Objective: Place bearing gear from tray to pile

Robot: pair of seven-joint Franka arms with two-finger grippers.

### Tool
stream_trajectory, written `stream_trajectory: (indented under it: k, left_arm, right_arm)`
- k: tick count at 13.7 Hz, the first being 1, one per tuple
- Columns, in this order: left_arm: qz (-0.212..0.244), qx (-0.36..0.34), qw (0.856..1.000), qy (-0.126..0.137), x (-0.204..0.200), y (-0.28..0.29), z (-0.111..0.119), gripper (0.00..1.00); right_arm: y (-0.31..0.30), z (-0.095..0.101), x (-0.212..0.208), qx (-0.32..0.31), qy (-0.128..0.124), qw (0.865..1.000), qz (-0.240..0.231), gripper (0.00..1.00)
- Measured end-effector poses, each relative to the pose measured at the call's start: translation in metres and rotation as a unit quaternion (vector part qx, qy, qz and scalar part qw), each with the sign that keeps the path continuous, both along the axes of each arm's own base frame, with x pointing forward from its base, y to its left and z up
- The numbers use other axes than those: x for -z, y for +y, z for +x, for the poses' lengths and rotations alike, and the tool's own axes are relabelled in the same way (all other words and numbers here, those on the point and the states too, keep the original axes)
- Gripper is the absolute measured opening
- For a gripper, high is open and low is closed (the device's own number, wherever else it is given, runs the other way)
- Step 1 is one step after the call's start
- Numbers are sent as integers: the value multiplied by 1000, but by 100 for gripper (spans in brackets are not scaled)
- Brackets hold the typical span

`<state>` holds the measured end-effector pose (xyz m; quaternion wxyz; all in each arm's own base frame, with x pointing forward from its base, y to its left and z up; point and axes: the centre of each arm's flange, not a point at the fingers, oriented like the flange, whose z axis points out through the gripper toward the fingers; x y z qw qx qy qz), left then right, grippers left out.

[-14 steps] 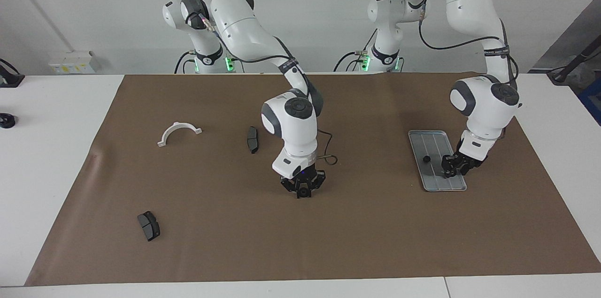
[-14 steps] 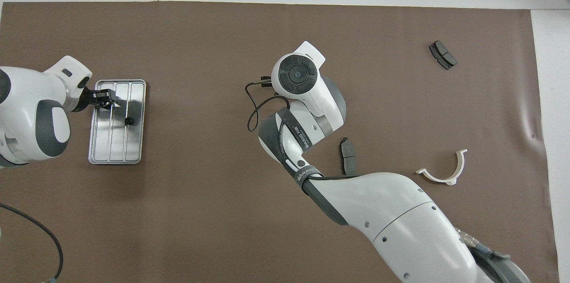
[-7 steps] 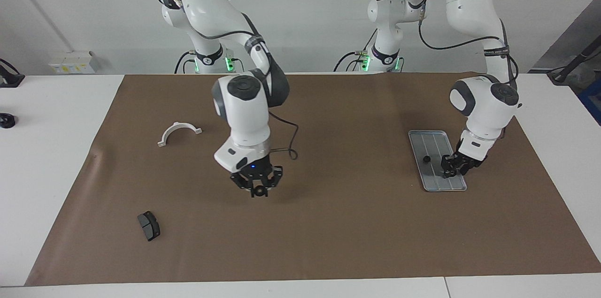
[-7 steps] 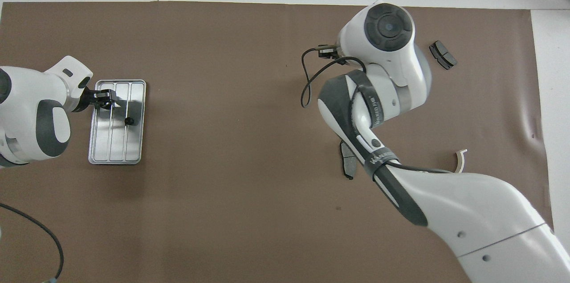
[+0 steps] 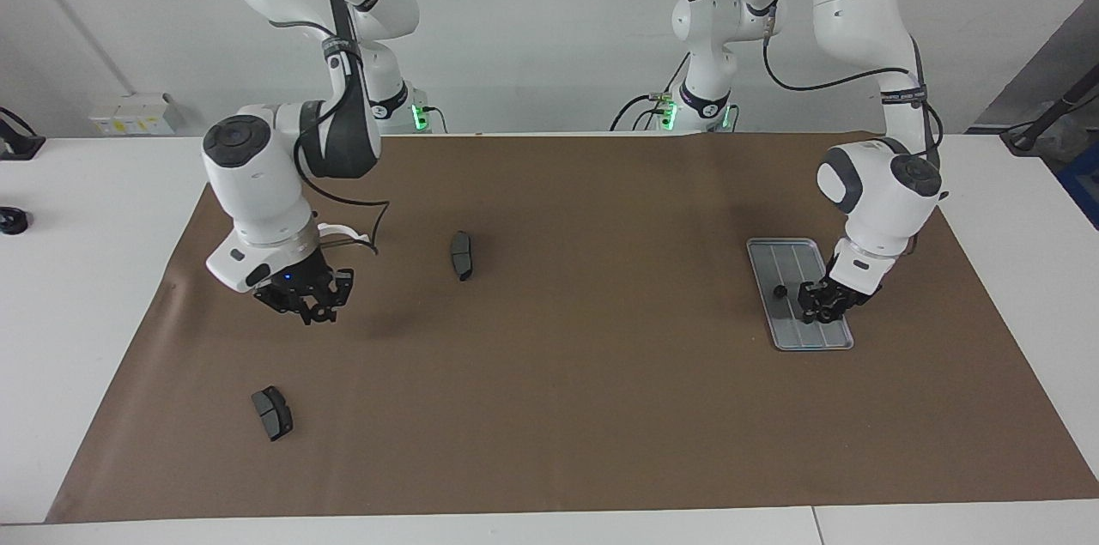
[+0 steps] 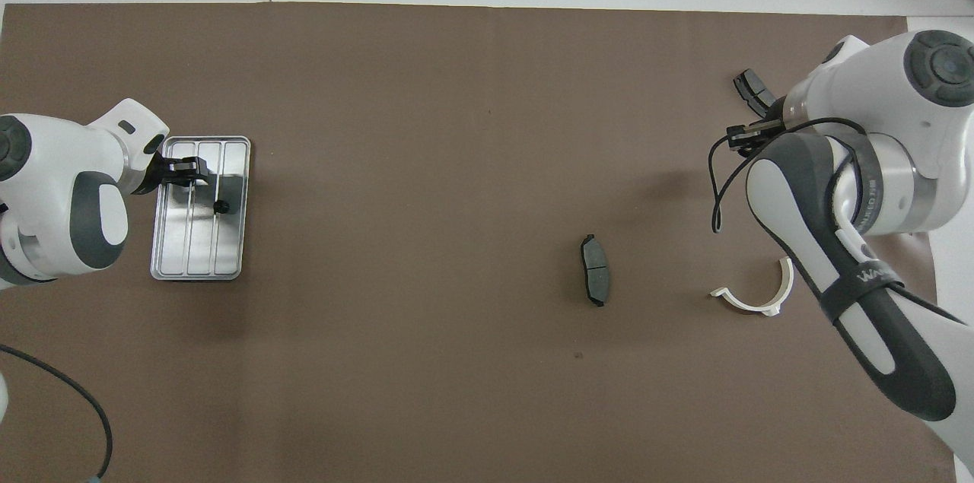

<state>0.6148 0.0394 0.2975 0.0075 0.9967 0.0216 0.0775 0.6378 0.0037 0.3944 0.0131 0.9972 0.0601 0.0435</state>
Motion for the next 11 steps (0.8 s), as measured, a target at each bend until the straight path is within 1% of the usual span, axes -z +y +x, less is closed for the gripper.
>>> stream_trajectory:
  k: [1, 2, 4, 6, 7, 9, 11]
  left_arm:
    - [0, 1, 1000, -1, -1, -1, 0, 48]
    - [0, 1, 1000, -1, -2, -1, 0, 34]
    - [0, 2, 1000, 1, -3, -1, 0, 34]
    - [-1, 14, 1000, 3, -9, -11, 3, 34]
    - [-1, 25, 1000, 0, -20, -23, 7, 34]
    - [-3, 59, 998, -9, -49, -64, 17, 34]
    - [-5, 105, 994, -18, -76, -122, 20, 34]
  right_arm:
    - [-9, -6, 10, 2, 4, 1000, 3, 35]
    - [-19, -11, 22, -1, -1, 1000, 4, 35]
    - [-41, -21, 47, -8, -11, 1000, 1, 35]
    - [-50, -31, 63, -6, -6, 1000, 1, 35]
    - [-49, -33, 67, -6, -5, 1000, 1, 35]
    - [-47, -34, 70, -8, -9, 1000, 2, 35]
    - [-46, -37, 76, -8, -6, 1000, 3, 35]
